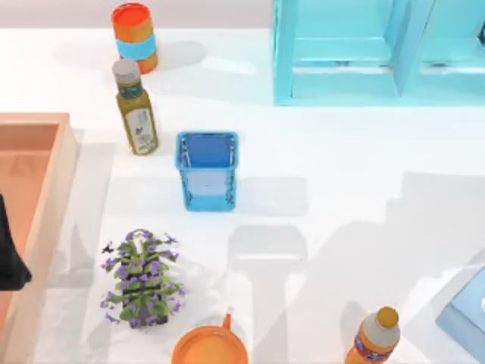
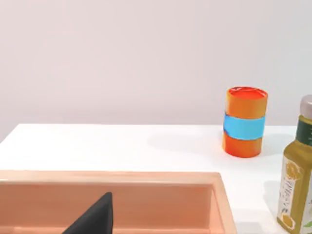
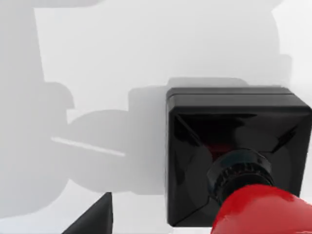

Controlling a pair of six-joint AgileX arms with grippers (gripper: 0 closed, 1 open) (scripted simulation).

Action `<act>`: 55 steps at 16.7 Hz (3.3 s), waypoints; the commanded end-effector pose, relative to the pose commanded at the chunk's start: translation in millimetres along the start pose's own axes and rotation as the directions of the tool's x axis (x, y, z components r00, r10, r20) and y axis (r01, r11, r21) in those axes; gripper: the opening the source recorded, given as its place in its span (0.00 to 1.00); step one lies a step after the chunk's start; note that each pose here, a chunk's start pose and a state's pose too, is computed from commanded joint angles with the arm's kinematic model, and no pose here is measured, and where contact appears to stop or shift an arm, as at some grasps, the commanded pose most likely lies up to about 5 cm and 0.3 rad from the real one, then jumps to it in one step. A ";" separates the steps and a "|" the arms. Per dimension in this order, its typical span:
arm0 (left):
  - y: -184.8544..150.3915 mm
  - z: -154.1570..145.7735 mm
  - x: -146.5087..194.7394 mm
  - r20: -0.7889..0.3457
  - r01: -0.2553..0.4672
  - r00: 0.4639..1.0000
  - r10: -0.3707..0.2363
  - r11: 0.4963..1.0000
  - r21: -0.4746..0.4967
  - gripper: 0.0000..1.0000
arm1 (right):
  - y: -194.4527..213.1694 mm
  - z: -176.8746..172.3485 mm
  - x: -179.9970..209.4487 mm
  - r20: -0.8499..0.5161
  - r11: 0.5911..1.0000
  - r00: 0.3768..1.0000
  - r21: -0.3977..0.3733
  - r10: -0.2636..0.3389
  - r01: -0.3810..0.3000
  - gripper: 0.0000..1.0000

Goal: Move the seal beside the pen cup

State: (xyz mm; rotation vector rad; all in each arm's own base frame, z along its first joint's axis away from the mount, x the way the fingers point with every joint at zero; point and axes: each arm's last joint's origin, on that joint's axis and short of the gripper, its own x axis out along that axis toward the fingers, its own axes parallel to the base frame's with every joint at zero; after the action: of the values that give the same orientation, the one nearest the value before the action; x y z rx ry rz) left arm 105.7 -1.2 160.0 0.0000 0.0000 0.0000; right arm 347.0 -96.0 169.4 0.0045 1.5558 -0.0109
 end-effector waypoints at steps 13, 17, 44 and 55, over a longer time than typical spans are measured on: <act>0.0 0.0 0.0 0.000 0.000 1.000 0.000 1.000 0.000 1.00 | 0.5 -3.1 19.3 -0.015 1.000 1.000 0.000 0.004 -0.004 0.47; 0.0 0.0 0.0 0.000 0.000 1.000 0.000 1.000 0.000 1.00 | 0.5 -3.1 19.3 -0.015 1.000 1.000 0.000 0.004 -0.004 0.17; 0.0 0.0 0.0 0.000 0.000 1.000 0.000 1.000 0.000 1.00 | 140.0 -0.9 -121.9 -0.014 1.000 1.000 0.001 0.003 -0.003 0.00; 0.0 0.0 0.0 0.000 0.000 1.000 0.000 1.000 0.000 1.00 | 274.6 41.2 -96.2 0.036 1.000 0.999 -0.004 -0.014 0.015 0.00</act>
State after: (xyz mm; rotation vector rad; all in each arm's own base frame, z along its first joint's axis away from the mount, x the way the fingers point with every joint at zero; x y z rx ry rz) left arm 105.7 -1.2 160.0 0.0000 0.0000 0.0000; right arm 389.5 178.6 265.1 -0.0101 1.5202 -0.0192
